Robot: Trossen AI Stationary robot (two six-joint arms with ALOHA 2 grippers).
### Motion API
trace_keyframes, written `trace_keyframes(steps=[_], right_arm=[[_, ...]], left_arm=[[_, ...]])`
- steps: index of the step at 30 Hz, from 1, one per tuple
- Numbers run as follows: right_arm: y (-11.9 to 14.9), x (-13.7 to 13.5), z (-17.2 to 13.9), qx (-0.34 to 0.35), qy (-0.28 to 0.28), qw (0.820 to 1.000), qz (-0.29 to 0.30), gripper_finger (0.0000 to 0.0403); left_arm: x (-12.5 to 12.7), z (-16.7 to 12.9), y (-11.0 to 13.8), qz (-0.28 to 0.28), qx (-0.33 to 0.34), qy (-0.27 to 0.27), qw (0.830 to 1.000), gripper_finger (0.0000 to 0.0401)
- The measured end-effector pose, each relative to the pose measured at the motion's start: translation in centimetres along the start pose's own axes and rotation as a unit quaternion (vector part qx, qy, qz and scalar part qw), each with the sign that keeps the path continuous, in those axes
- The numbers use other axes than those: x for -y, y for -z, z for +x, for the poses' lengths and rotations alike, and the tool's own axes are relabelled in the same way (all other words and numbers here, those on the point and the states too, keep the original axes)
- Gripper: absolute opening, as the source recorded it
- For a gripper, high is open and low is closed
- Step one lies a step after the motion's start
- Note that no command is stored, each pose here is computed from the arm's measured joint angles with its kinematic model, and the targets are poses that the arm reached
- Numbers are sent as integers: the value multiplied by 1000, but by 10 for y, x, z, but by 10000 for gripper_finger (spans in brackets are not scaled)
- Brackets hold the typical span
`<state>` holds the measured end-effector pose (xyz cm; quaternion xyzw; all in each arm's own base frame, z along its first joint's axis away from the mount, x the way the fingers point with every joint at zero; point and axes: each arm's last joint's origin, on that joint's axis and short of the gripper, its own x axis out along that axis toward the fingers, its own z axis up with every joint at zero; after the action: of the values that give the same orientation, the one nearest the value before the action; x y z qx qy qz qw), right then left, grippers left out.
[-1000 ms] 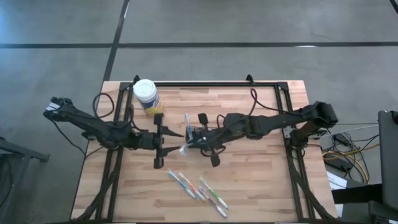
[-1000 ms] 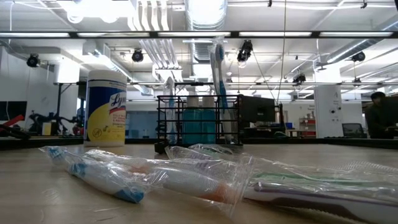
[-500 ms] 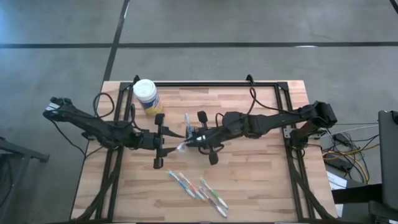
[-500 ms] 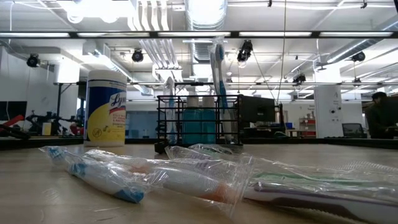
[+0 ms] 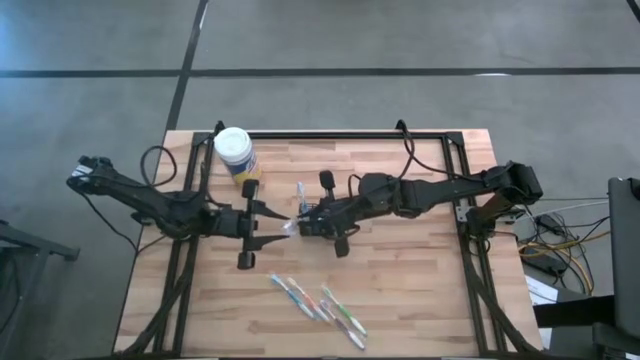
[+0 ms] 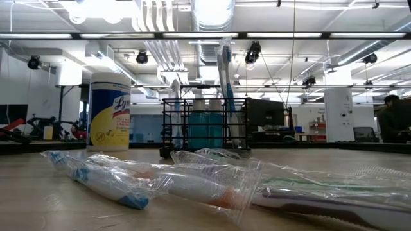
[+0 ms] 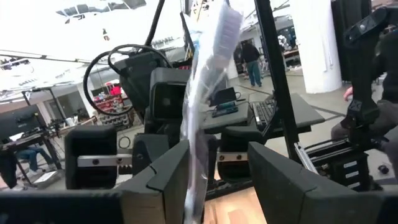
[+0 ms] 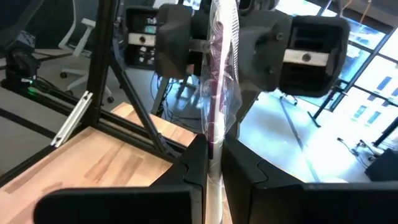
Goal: Pick & Place toothbrushing station
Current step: Put the right purple toothbrush into the wire organizer
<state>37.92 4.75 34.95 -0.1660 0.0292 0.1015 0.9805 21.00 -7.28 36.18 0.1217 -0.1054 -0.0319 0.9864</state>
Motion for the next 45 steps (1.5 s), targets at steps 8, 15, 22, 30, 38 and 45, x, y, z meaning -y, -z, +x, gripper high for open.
trace_keyframes(steps=[8, 15, 22, 30, 38, 45], right_arm=[[-1, 0, 0, 6, 0, 1000, 0, 23], [3, -1, 4, 7, 0, 1000, 0, 23], [3, 0, 5, 9, 2, 1000, 0, 23], [5, 1, 6, 7, 2, 1000, 2, 23], [6, 1, 6, 3, 2, 1000, 3, 24], [5, 0, 4, -5, -6, 1000, 10, 81]], left_arm=[[-2, 5, 4, 0, 1, -12, 1000, 168], [-4, 9, 7, 5, 1, -20, 1000, 168], [-6, 11, 6, 16, 4, -22, 1000, 158], [-8, 13, 8, 31, 0, -18, 999, 103], [-7, 13, 8, 46, -1, -16, 999, 23], [-10, 7, 3, 54, 6, -17, 998, 23]])
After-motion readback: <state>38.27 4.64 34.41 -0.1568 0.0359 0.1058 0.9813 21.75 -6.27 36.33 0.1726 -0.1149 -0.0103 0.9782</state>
